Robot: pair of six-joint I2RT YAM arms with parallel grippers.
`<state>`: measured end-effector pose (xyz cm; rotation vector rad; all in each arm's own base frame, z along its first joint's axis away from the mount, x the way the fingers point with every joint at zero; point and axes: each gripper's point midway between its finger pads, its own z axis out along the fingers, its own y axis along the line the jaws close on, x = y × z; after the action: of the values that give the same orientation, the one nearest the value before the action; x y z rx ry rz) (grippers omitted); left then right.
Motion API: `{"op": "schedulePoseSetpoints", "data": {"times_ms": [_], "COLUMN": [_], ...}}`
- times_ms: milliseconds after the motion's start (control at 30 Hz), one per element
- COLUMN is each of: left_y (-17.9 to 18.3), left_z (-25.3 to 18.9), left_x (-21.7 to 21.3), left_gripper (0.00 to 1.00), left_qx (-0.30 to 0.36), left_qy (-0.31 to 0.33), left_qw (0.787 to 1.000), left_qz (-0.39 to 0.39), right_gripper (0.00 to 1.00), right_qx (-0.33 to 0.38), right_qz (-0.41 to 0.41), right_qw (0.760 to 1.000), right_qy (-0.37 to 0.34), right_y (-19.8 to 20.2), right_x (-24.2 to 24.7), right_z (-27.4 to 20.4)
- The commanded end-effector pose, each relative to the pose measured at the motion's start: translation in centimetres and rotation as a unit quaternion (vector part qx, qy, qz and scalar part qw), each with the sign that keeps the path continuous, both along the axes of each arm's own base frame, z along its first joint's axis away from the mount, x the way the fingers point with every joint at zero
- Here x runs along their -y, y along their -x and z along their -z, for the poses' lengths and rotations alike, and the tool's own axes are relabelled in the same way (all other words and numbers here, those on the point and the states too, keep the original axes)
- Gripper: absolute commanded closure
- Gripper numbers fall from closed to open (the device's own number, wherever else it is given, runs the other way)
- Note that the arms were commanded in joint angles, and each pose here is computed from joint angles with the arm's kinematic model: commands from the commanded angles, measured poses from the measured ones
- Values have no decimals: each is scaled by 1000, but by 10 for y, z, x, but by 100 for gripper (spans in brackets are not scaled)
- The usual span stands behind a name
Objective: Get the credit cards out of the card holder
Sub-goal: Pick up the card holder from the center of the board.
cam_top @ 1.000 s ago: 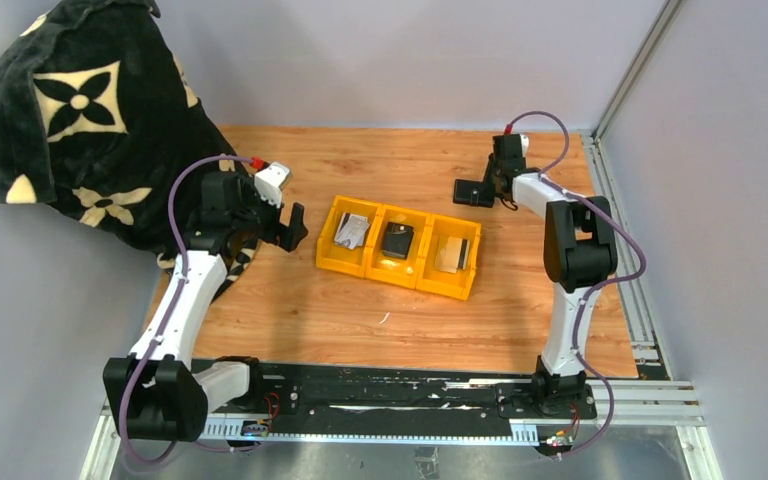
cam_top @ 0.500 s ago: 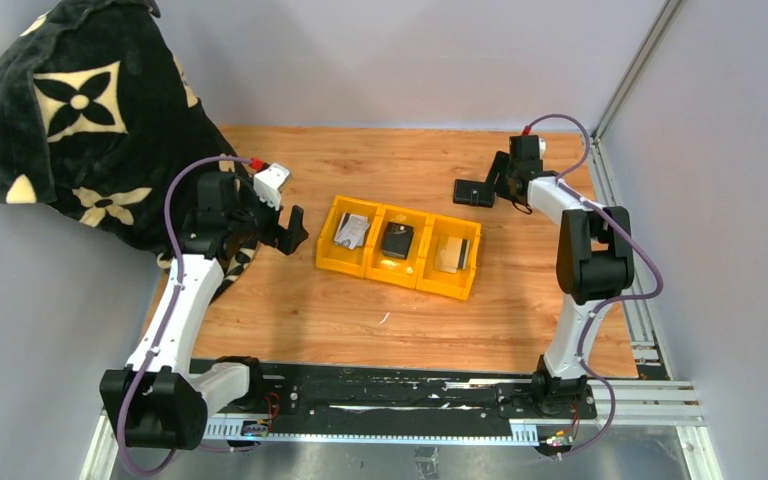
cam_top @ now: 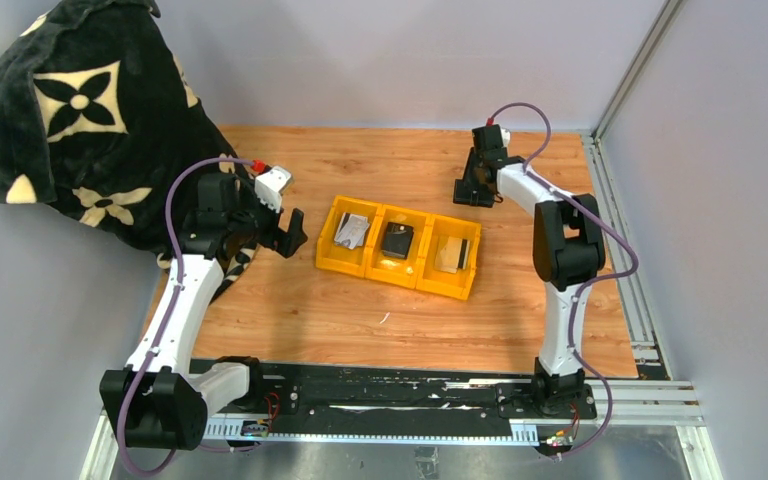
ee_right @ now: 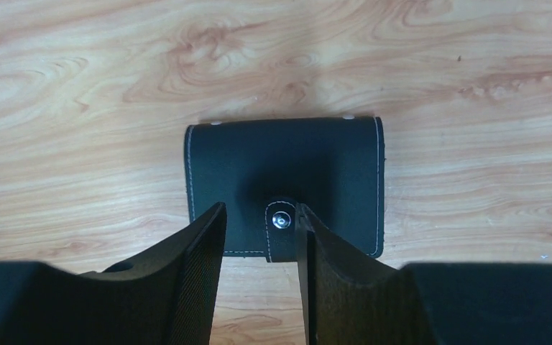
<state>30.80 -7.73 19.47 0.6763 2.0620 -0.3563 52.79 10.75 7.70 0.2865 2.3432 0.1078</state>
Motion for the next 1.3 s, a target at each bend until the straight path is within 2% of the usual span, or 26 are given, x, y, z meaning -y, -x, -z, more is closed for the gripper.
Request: {"op": "schedulePoseSetpoints", "data": {"times_ms": [0, 367, 467, 633, 667, 800, 1000, 1167, 1267], "left_y": [-2, -3, -4, -2, -1, 2, 5, 9, 13], "left_z": [-14, -17, -17, -20, -21, -27, -46, -69, -80], "left_x": [1, 2, 1, 2, 3, 4, 9, 14, 19], "left_gripper": [0, 0, 0, 0, 0, 0, 0, 0, 0], "left_qx": [15, 13, 13, 10, 10, 8, 20, 38, 46], "left_qy": [-3, 0, 0, 4, 5, 8, 30, 49, 63], "left_qw": [1000, 1000, 1000, 1000, 1000, 1000, 999, 998, 997], "left_qz": [5, 6, 4, 4, 5, 6, 4, 8, 16], "right_gripper": [56, 58, 69, 97, 100, 100, 100, 100, 100], "right_qx": [-50, -81, -86, -81, -75, -27, 73, 157, 217], "right_qz": [13, 12, 10, 5, 4, -9, -45, -89, -139], "right_qw": [997, 991, 989, 989, 990, 994, 994, 982, 966], "right_qy": [52, 110, 117, 121, 121, 108, 70, 50, 29], "right_y": [11, 3, 7, 7, 6, -4, -14, -3, 17], "right_x": [10, 14, 13, 14, 14, 8, -11, -40, -71], "right_z": [23, 44, 48, 42, 37, -1, -91, -165, -218]}}
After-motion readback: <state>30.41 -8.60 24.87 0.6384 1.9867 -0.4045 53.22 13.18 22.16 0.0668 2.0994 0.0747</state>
